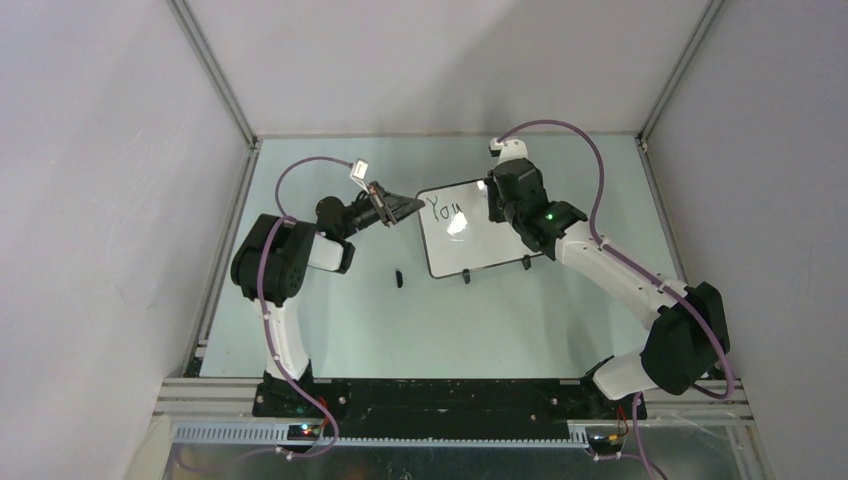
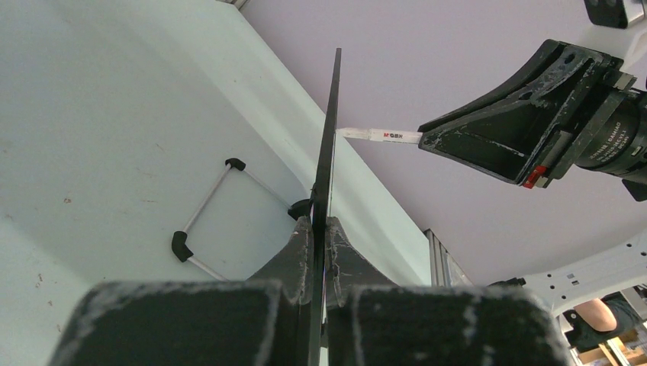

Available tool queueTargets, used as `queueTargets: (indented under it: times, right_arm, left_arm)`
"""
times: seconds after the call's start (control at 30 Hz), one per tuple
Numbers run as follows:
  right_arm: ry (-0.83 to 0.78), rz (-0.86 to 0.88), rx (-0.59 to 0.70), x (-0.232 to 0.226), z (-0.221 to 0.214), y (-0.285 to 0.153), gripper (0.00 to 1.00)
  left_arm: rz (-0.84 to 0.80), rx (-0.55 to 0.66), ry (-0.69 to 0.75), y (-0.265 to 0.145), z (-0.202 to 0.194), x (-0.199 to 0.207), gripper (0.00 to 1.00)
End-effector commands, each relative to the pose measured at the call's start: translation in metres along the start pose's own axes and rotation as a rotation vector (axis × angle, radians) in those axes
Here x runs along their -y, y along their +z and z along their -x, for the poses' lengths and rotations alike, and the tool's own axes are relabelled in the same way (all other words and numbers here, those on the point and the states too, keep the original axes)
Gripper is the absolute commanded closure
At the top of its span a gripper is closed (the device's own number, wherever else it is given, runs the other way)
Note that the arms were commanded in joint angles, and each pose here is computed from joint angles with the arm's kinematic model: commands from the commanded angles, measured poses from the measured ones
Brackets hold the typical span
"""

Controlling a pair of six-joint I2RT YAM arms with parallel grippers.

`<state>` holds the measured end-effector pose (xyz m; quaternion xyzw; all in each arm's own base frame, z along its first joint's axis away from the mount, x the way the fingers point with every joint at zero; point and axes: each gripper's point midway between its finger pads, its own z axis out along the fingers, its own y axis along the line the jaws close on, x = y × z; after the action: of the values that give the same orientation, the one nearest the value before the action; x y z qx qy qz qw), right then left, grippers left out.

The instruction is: Write a sentence on the whiteboard

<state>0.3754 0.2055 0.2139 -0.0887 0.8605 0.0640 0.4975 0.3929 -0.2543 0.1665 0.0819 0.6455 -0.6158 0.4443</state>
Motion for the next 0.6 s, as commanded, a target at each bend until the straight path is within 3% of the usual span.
queueTargets:
  times: [0.0,0.57]
  right_arm:
    - [-0.005,0.064,0.018,-0.016,0.004,0.005,1.0]
    - [-0.031,0.076,-0.037,-0.022,-0.011,0.0,1.0]
  left_arm:
    - [-0.076,0.011,0.074,0.004,0.012,0.027,1.0]
    - [-0.077,0.013,0.077,0.004,0.013,0.028,1.0]
